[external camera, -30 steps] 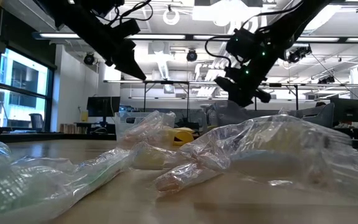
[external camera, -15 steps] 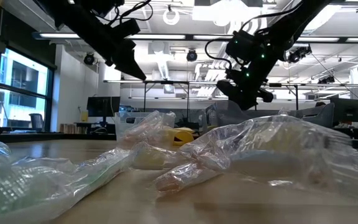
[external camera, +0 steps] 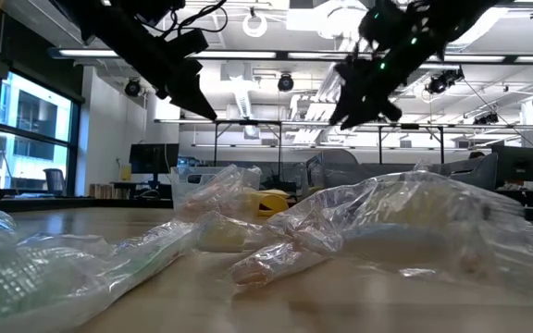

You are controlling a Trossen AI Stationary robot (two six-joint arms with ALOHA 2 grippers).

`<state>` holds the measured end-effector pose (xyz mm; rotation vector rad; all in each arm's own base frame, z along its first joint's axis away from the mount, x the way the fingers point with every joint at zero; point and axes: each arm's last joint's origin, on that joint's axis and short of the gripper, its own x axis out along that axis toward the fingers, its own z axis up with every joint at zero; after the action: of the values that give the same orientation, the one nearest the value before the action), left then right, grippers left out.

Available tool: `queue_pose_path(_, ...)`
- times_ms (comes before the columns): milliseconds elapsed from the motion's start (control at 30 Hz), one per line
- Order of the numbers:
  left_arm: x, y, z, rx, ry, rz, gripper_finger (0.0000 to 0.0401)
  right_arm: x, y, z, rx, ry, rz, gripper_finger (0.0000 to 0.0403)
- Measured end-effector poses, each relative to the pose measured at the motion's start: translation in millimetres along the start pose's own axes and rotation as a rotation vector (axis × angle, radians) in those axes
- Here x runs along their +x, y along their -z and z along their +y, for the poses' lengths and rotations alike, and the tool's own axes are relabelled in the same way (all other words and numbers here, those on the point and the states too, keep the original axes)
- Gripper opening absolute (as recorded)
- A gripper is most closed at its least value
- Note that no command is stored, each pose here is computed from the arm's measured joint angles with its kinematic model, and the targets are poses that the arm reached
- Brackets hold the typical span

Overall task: Pick & Place Toothbrushes
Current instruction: Put the orange toothbrush into the transparent bin

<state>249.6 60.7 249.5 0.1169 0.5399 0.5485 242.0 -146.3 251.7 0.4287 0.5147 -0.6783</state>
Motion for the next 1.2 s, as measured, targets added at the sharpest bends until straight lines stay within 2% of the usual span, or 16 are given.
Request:
queue_pose_path(233,0,0,0,0.000,0.000,0.000,0.0000,-47,-17,4,-0.074,-0.095,-0.141,0.0169)
queue_pose_path(367,0,0,0,0.002,0.000,0.000,0.0000,-67,-17,12,-0.191,-0.212,-0.165,0.0169)
queue_pose_path(533,0,0,0,0.002,0.000,0.000,0.0000,-81,-5,29,-0.358,-0.383,-0.107,0.0169)
queue_pose_path(733,0,0,0,0.002,0.000,0.000,0.0000,-88,16,54,-0.435,-0.497,0.006,0.0169)
queue_pose_path(933,0,0,0,0.002,0.000,-0.001,0.0000,-101,35,85,-0.434,-0.562,0.058,0.0169)
queue_pose_path(1100,0,0,0,0.002,0.000,-0.001,0.0000,-114,56,108,-0.446,-0.564,0.110,0.0166)
queue_pose_path(1200,0,0,0,0.001,0.000,-0.001,0.0000,-117,71,122,-0.393,-0.543,0.167,0.0154)
